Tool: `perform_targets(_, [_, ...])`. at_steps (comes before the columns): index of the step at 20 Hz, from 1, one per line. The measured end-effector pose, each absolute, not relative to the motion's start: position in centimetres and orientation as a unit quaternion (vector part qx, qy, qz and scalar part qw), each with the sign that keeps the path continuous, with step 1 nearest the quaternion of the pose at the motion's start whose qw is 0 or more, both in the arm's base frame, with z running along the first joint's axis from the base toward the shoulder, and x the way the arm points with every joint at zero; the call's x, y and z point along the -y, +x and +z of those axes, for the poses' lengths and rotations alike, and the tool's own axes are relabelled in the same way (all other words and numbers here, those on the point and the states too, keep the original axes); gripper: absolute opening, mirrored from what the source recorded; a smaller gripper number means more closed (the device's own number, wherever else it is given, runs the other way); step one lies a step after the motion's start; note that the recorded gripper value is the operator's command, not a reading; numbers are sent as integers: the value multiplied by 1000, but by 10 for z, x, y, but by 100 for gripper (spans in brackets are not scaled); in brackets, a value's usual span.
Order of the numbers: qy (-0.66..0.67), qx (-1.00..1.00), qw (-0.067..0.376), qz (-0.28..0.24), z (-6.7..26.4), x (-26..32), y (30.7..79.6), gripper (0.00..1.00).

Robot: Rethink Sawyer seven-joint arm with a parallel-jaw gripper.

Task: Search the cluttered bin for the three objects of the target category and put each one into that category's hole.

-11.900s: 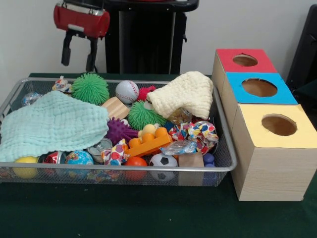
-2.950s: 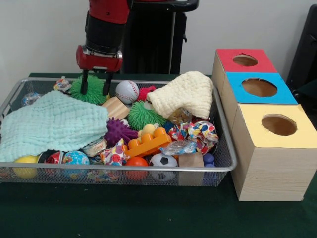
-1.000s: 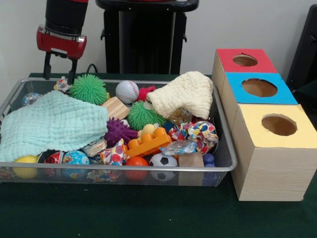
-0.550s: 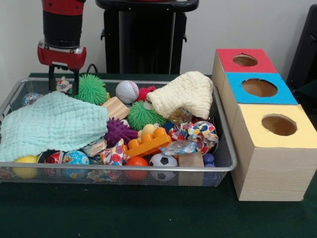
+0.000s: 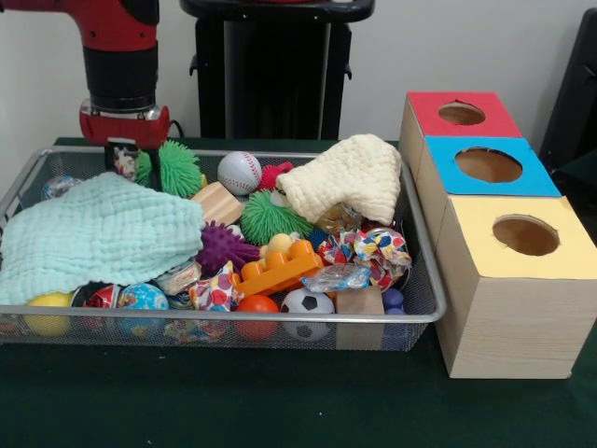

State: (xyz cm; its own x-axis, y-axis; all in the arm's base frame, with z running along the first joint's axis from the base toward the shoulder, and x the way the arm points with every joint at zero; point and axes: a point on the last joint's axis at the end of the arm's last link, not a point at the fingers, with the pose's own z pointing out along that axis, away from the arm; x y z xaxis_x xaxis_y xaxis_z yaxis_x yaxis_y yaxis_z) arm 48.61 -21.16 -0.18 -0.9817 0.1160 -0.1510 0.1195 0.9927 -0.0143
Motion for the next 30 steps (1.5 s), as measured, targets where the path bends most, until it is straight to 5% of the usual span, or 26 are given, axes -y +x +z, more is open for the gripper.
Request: perform_targets(30, [89,-987,129,48,0,214,527,100])
